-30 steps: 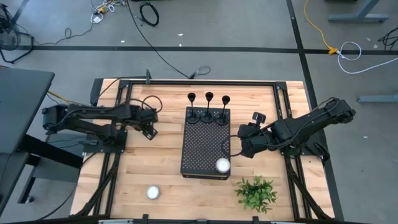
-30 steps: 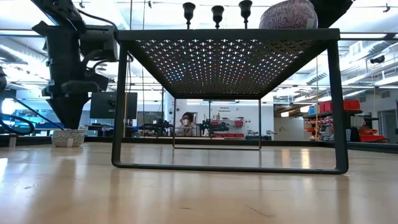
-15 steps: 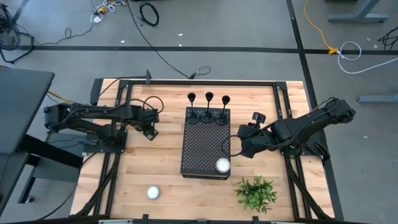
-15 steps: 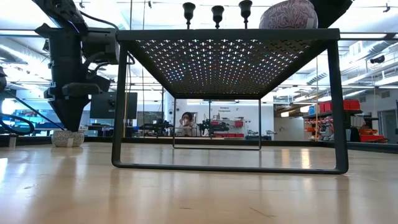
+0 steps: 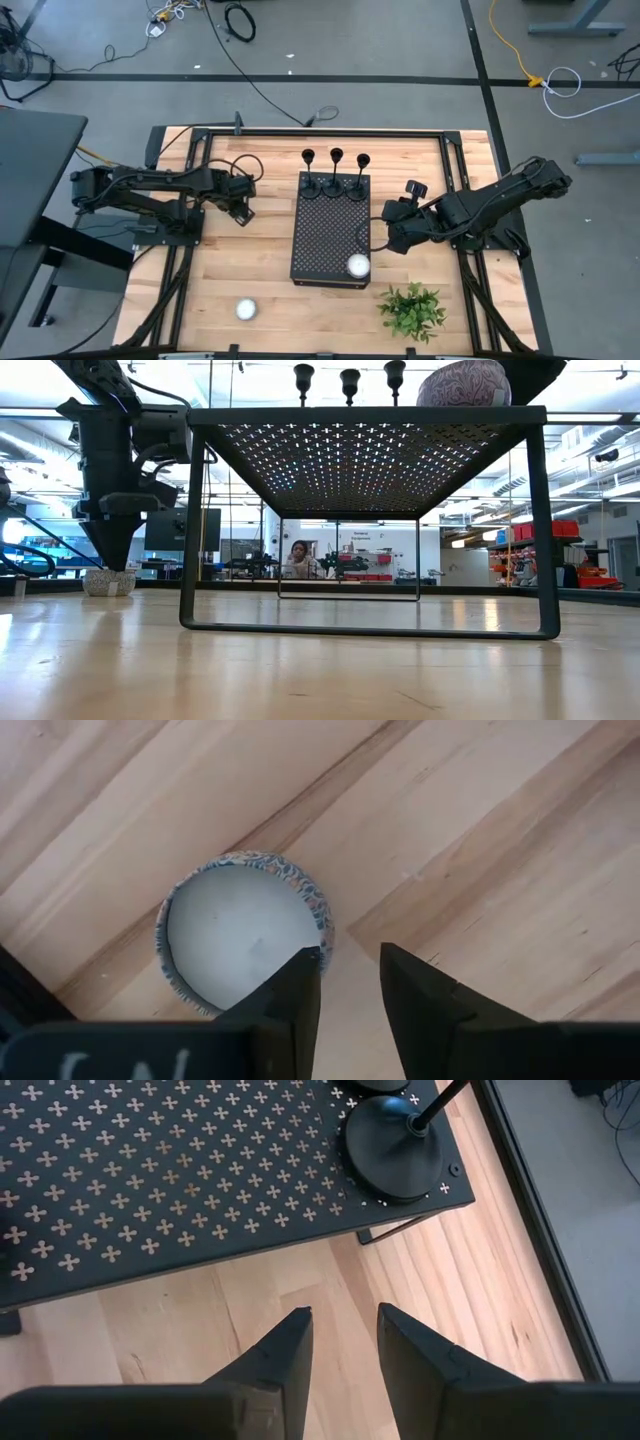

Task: Pick & Place candle stick holders
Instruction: Put the blue scented candle on the shelf

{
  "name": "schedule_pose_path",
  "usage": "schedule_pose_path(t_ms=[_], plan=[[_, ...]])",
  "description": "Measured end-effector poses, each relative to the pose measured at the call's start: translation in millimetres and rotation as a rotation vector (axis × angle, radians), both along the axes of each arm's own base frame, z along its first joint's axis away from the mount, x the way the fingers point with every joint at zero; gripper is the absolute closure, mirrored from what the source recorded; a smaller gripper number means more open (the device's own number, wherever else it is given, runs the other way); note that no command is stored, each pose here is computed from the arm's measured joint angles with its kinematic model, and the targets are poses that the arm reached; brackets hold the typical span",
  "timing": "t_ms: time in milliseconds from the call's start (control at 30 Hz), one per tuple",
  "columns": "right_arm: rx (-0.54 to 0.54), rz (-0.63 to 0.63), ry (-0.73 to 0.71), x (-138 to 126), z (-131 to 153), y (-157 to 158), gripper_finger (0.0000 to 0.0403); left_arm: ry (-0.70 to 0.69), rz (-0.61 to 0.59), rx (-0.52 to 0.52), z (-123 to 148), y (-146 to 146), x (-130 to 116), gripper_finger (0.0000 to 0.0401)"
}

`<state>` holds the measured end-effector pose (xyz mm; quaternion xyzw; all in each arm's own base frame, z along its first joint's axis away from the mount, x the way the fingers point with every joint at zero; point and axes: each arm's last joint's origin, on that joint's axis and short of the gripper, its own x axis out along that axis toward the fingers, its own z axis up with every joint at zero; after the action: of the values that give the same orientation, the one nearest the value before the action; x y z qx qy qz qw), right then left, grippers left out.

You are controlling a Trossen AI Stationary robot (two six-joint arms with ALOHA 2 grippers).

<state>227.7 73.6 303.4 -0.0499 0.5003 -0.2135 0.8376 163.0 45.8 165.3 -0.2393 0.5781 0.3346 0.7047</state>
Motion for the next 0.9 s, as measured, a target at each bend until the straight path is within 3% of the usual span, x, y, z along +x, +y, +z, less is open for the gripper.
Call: schedule_pose_path(t_ms=[900], plan=[[0.03,0.008,-0.006,1.3,0.0,1.3,0.0289,-0.004,0.008,0.001,-2.6,0.9,3.1,0.0293]])
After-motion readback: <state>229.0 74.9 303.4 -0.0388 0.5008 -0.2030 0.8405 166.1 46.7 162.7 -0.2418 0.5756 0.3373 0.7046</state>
